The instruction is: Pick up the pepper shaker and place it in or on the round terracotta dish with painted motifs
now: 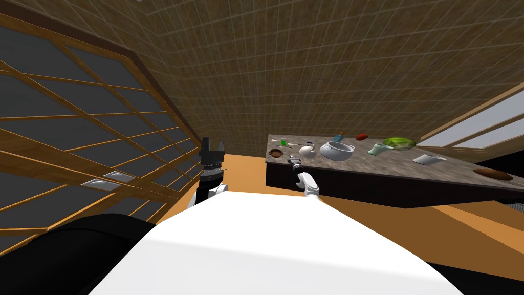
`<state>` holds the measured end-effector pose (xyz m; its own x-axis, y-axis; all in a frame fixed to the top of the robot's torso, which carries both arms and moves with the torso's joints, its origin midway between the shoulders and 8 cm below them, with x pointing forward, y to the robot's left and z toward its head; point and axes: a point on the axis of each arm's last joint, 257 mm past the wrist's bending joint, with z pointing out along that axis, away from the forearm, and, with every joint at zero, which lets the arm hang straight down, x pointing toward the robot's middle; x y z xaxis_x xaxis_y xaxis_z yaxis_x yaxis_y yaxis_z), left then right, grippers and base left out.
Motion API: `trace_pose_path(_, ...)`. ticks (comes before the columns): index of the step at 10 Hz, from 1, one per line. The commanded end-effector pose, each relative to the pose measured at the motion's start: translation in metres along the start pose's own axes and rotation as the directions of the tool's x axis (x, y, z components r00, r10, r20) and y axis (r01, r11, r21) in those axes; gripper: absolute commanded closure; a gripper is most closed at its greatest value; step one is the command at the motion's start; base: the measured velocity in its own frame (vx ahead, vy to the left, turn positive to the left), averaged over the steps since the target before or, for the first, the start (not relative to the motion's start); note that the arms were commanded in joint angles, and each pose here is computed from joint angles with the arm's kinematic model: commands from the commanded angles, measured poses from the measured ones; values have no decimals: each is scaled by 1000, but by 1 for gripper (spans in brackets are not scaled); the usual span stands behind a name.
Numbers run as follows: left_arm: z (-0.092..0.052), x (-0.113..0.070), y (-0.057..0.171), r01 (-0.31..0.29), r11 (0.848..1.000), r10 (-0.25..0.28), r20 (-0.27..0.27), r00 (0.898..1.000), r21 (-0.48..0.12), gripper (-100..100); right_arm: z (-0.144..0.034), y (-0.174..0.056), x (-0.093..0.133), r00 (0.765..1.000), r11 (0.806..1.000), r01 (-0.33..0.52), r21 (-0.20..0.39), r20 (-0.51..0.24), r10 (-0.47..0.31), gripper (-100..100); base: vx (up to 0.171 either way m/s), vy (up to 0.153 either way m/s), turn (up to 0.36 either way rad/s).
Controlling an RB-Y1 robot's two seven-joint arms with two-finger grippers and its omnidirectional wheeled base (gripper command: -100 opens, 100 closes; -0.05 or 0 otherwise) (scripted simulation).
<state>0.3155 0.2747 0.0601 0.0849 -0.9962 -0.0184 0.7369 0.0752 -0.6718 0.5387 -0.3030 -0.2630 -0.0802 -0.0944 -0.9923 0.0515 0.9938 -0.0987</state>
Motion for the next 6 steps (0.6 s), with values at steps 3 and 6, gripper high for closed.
trace_pose_path(3, 0, 0, 0, 0, 1000, 0, 0, 1000, 0, 0, 7, -14, -5, 998, 996, -64, 63, 4, 63, 100, -99, 15, 7)
trace_pose_path(6, 0, 0, 0, 0, 1000, 0, 0, 1000, 0, 0, 15, -16, -11, 994, 988, -113, 110, 12, 113, 100, -80, 30, 28)
